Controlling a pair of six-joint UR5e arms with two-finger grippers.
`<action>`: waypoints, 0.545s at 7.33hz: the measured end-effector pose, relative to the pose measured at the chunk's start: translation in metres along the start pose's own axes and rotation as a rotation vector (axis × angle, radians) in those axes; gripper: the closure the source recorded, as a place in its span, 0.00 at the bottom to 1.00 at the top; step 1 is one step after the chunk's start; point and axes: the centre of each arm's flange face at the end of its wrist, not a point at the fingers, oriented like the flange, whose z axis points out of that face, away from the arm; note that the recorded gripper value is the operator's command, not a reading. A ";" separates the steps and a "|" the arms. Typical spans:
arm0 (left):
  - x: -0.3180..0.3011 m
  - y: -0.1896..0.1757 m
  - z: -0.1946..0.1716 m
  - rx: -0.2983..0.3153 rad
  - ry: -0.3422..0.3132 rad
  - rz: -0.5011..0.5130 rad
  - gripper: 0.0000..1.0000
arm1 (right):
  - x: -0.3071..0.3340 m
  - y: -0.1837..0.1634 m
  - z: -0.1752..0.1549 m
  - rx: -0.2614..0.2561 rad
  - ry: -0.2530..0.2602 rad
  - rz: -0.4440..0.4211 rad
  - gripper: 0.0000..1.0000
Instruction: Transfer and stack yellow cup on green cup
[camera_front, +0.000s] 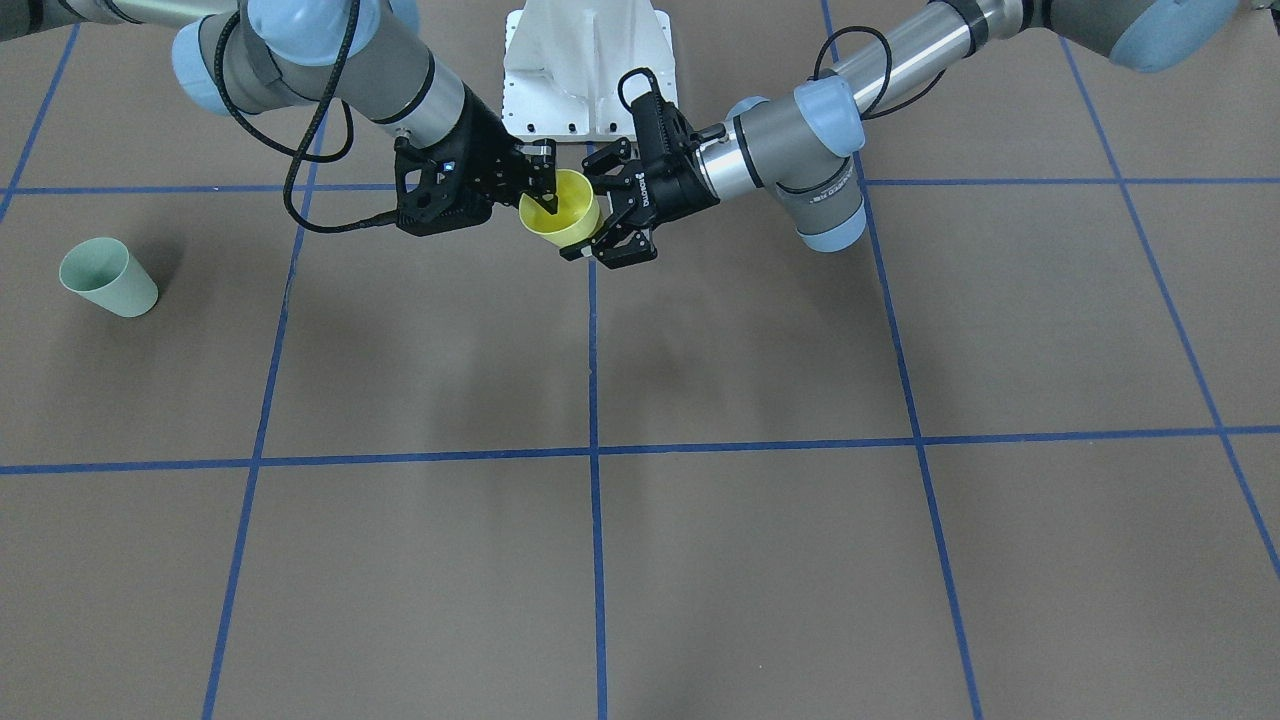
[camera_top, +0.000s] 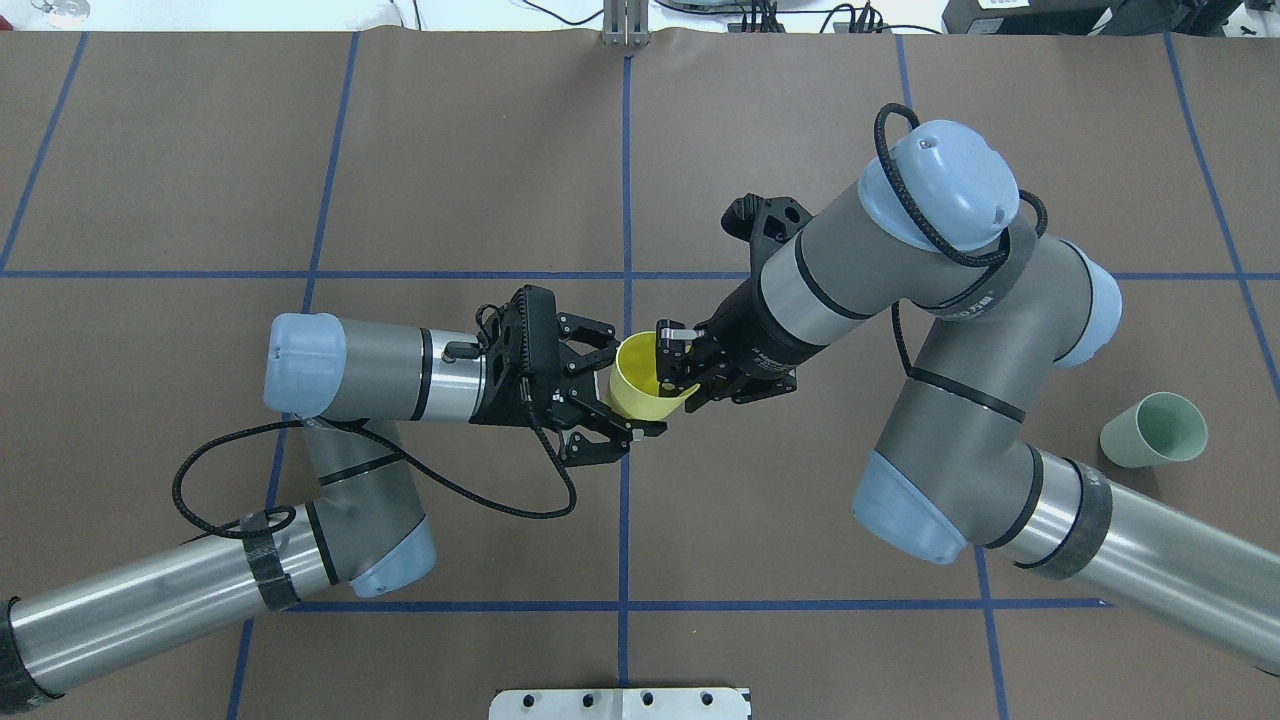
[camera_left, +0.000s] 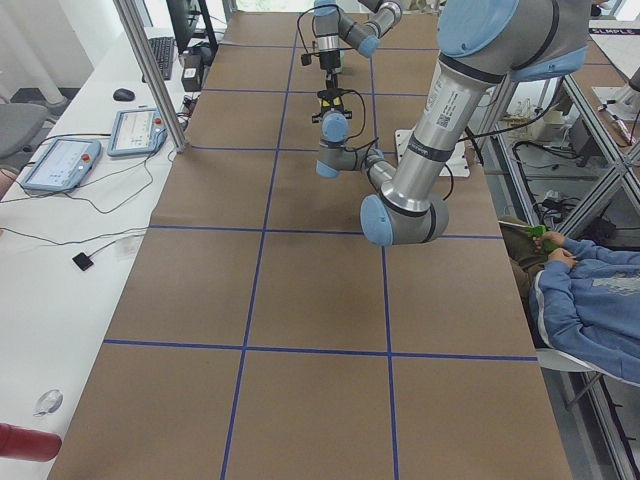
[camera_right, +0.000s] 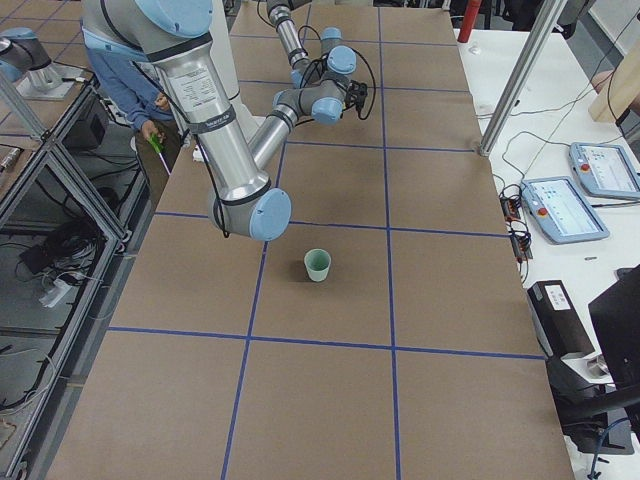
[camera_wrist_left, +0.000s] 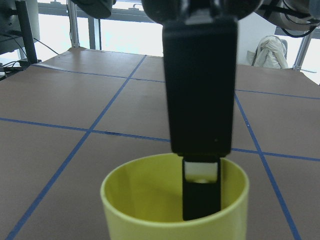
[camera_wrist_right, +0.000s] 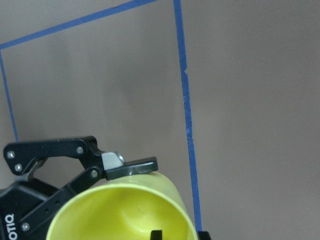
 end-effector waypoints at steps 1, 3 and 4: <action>0.001 -0.001 0.001 0.002 0.001 -0.013 0.38 | -0.001 0.001 -0.001 0.001 -0.002 0.001 1.00; 0.003 -0.004 0.003 0.008 0.005 -0.027 0.23 | -0.003 0.003 -0.004 0.002 -0.009 0.026 1.00; 0.004 -0.005 0.003 0.010 0.008 -0.034 0.10 | -0.005 0.004 -0.006 0.004 -0.015 0.034 1.00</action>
